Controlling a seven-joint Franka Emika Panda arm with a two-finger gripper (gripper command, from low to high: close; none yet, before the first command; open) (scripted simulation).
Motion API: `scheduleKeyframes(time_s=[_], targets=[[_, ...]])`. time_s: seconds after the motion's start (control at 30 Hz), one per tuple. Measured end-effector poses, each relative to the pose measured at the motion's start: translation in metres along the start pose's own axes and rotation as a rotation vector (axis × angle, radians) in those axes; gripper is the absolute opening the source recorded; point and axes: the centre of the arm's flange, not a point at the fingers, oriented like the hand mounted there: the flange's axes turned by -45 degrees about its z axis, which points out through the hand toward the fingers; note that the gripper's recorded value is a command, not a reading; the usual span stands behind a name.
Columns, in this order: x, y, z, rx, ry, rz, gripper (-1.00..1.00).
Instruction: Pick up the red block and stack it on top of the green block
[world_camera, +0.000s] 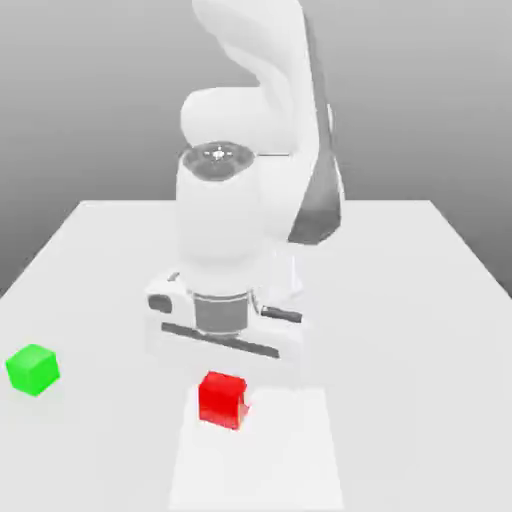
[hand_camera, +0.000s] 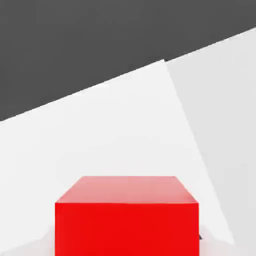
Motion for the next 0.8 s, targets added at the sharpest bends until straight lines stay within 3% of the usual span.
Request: scheduleKeyframes(time_s=[0.17, 0.37, 0.53, 0.57, 0.8], targets=[[0.035, 0.119, -0.011, -0.001, -0.001, 0.461, -1.00], [0.029, 0.265, -0.021, 0.003, -0.003, 0.996, -1.00], [0.032, 0.262, 0.029, 0.004, -0.003, 1.011, -1.00], [0.031, 0.262, 0.036, 0.004, -0.003, 1.012, 1.00], [0.031, 0.262, 0.036, 0.003, -0.004, 1.012, 1.00]])
